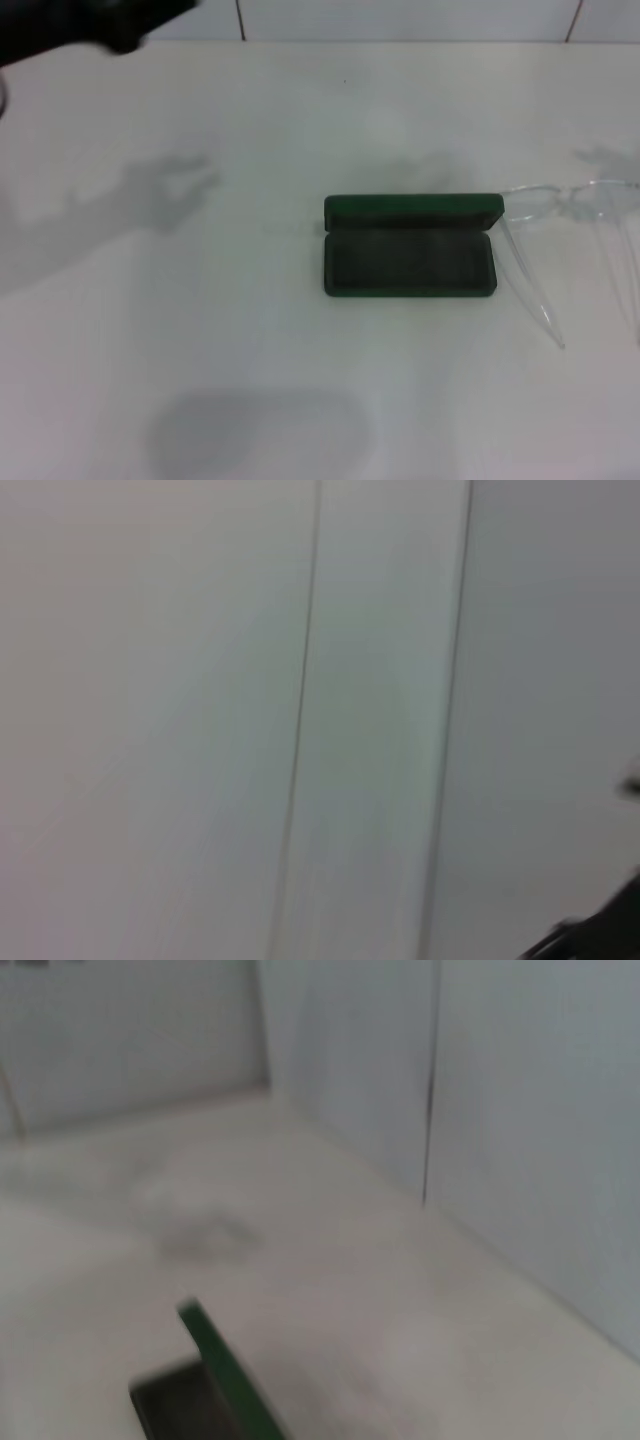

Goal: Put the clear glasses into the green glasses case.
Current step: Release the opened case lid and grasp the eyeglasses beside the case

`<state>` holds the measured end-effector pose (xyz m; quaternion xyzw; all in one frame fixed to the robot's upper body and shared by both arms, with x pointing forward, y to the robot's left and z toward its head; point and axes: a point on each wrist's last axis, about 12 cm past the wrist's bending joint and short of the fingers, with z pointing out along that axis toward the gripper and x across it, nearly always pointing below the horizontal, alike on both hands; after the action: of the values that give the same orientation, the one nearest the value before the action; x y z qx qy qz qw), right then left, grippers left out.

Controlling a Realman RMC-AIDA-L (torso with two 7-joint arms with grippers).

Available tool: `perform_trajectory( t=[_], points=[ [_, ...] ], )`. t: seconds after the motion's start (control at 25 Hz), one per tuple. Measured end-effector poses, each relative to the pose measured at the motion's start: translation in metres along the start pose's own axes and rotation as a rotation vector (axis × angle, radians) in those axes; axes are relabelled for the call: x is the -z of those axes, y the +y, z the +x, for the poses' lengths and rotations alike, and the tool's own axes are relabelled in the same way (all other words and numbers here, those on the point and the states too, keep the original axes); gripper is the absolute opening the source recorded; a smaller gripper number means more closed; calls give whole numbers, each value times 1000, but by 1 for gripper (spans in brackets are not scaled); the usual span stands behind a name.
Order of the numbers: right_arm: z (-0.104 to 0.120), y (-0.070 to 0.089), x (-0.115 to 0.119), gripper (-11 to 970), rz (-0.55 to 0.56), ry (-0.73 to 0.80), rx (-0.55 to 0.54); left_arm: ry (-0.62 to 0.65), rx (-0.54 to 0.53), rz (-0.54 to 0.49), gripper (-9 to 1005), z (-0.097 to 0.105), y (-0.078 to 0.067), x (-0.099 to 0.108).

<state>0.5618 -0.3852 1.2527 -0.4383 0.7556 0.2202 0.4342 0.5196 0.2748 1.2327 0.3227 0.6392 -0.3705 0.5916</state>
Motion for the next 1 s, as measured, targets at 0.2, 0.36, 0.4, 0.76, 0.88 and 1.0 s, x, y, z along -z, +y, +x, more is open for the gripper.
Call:
perform_trajectory(
  t=[0.2,0.36,0.4,0.76,0.88,1.0],
  points=[
    [-39,-15,-21,830,-45,205,109,-156,82,66,306,34,13,22],
    [-53,-18,-45,792,-106,393,166,-205,85,84,305,54,17,26],
    [-55,-18,-51,775,-118,431,175,-209,86,84,306,58,17,26],
    [-74,-3,-126,680,-192,621,403,-243,129,92,305,102,4,31],
    [-74,4,-147,682,-213,649,461,-247,141,84,305,113,1,31],
    [-65,8,-164,683,-227,695,490,-249,147,79,306,118,-1,30]
  ],
)
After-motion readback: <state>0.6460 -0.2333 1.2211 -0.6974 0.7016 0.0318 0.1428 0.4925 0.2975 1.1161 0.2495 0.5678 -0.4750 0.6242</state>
